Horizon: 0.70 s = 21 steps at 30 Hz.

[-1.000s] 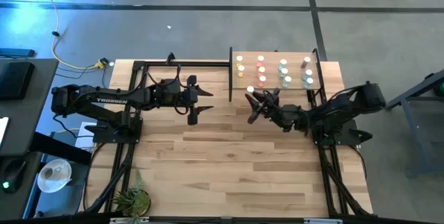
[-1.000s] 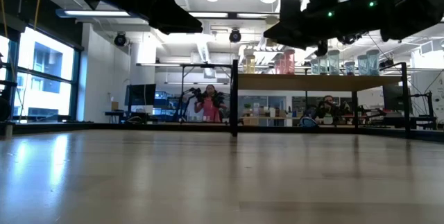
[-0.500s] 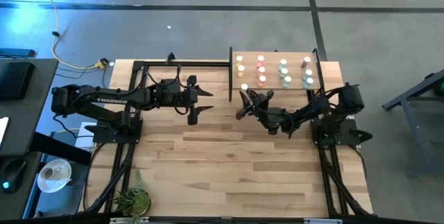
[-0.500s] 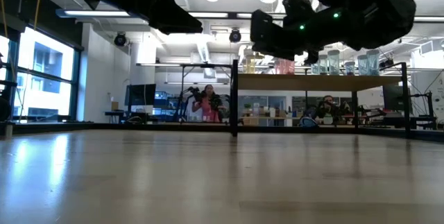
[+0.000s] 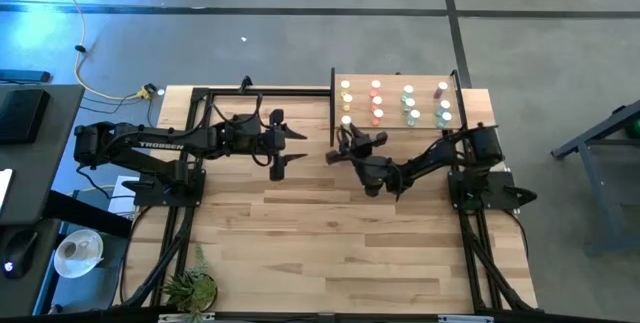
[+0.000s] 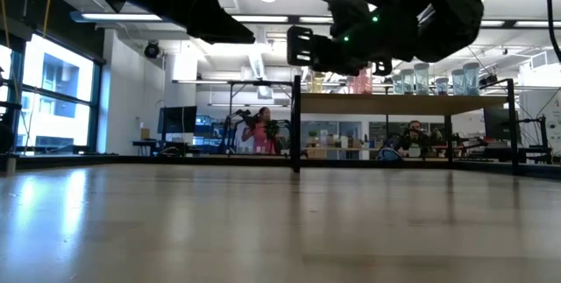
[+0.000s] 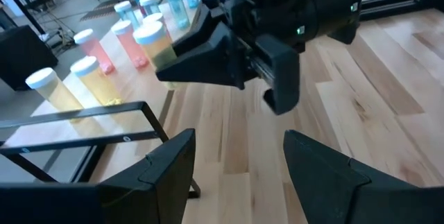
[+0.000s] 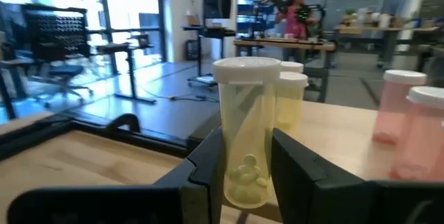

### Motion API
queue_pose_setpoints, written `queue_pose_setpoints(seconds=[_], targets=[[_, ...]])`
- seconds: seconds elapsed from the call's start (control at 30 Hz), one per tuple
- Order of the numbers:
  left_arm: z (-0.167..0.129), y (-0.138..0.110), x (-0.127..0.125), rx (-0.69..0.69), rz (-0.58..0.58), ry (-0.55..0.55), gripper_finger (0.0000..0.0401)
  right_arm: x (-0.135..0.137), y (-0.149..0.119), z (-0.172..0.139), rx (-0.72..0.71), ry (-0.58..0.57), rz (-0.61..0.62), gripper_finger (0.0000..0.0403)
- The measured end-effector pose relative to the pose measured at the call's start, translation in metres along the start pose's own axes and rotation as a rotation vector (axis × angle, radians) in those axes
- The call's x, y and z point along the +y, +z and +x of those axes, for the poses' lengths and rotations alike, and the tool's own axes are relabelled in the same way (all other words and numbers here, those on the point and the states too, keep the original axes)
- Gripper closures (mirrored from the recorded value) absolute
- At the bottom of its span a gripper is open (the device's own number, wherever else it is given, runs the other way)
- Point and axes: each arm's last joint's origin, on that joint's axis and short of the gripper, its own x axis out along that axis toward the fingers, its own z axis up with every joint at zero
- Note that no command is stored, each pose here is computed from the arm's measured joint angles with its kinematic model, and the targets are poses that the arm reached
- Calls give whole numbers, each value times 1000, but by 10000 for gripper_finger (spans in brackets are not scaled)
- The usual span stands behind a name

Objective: Pick and place medicine bottles onto shelf by color
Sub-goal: Put the yellow pill bottle on the shelf aligned with the other yellow pill bottles

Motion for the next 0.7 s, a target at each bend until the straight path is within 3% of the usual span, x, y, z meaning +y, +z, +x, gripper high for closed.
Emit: queue_pose_setpoints(seconds=[0.27,0.7], targets=[[0,-3,-1,29,14,-8,192,0,-6,10,15,-73,9,320],[0,-3,-1,32,14,-9,192,-7,-17,22,50,-99,20,320]])
